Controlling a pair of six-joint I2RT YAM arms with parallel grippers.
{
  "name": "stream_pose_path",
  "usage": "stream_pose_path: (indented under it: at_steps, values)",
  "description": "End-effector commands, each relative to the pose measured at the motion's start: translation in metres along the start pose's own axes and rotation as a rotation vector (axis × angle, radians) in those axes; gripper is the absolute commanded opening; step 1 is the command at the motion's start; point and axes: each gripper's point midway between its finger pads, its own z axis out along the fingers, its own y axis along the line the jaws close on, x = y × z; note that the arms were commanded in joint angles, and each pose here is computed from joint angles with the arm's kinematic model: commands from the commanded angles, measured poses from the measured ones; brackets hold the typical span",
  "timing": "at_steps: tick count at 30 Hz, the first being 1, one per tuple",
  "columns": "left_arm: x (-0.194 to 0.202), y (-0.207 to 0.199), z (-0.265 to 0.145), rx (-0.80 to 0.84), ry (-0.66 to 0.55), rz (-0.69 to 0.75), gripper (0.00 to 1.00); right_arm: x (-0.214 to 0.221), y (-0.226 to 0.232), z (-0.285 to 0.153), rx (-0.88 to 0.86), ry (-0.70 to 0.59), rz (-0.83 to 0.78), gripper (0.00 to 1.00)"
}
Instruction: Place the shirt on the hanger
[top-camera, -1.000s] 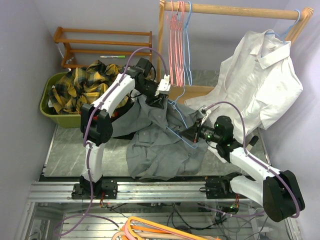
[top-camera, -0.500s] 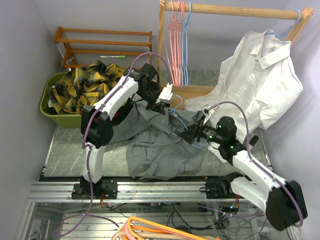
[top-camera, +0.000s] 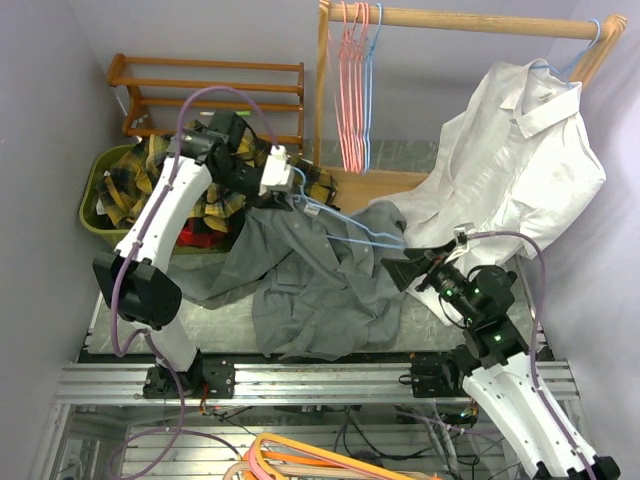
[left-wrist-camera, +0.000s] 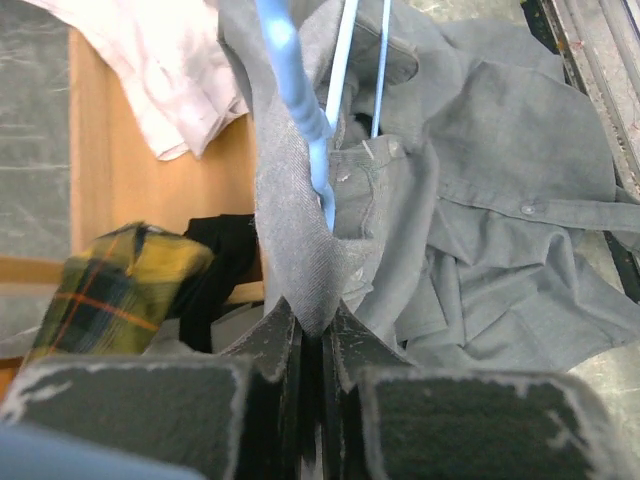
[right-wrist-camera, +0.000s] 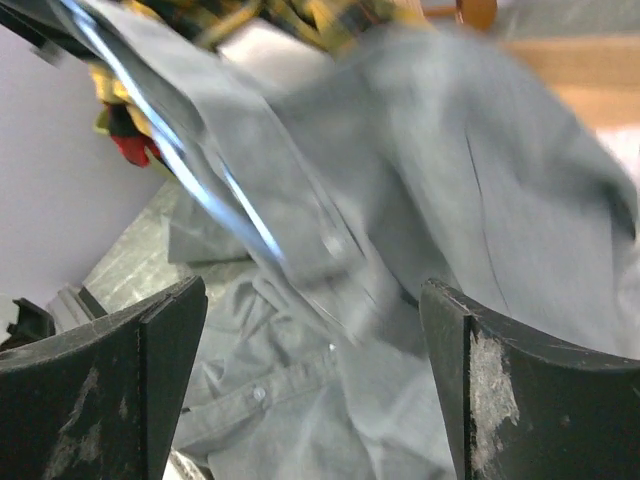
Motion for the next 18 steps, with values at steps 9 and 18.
stream_pose_path:
  at_steps: [9,18]
  values:
    - [-0.019,-0.002,-0.030,-0.071,-0.117,-0.008,0.07,0.026,-0.008,-0.014,-0.024,-0.063,0.012,0.92]
    - [-0.042,-0.003,-0.037,-0.080,-0.184,-0.005,0.07,0.024,-0.003,0.007,-0.092,-0.075,0.020,0.78]
